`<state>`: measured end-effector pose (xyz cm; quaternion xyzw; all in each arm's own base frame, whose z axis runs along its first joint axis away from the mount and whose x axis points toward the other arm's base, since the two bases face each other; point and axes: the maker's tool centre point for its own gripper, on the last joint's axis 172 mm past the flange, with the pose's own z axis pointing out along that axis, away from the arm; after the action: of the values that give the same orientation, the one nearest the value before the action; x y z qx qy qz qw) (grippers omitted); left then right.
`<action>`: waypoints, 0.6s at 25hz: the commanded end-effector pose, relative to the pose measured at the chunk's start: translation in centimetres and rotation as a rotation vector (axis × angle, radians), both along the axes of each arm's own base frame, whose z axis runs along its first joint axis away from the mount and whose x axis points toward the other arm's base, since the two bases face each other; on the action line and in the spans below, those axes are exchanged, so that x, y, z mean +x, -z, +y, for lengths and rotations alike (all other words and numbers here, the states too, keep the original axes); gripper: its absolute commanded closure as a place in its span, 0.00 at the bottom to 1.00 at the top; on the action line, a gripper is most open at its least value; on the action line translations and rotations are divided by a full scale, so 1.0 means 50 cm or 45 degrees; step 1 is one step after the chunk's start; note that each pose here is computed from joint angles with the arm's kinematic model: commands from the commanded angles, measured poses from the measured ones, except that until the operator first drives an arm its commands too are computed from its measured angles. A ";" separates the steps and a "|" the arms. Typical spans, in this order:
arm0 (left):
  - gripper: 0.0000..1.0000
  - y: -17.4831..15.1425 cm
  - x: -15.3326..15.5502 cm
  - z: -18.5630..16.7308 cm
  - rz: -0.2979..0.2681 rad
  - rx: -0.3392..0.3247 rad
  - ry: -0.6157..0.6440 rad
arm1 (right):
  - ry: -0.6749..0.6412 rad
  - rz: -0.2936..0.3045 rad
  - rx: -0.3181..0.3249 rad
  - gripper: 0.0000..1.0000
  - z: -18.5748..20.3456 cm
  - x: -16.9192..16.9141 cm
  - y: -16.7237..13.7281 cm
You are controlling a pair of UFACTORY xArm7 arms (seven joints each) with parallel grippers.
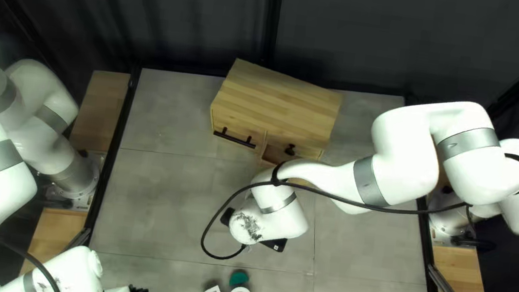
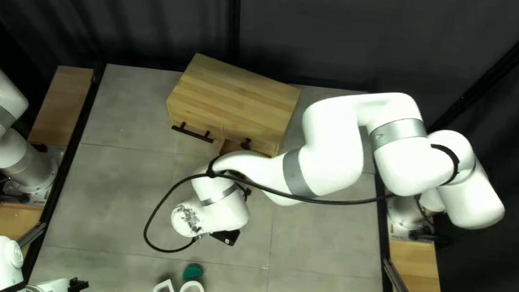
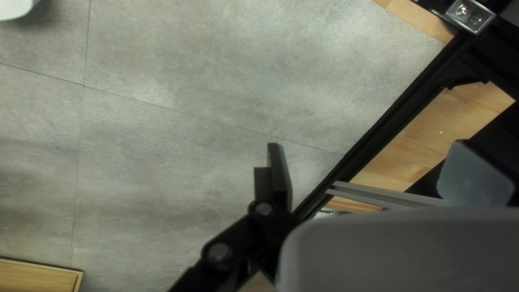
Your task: Open drawers and place objects into drawer and close
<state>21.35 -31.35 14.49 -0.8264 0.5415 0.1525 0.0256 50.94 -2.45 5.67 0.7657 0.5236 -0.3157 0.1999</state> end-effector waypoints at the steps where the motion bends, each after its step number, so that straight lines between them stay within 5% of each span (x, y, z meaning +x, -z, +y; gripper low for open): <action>1: 0.00 0.000 0.000 0.000 0.000 0.000 0.000 | -0.006 0.008 0.002 0.00 0.008 0.008 -0.007; 10: 0.00 0.000 0.000 0.000 0.000 0.000 0.000 | -0.098 0.032 0.024 0.00 0.055 0.016 -0.128; 15: 0.00 0.000 0.000 0.000 0.000 0.000 0.000 | -0.482 0.062 0.106 0.00 0.091 -0.016 -0.211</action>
<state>21.35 -31.35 14.49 -0.8264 0.5415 0.1525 0.0256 50.93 1.00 14.10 0.7162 0.5988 -0.2974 0.2003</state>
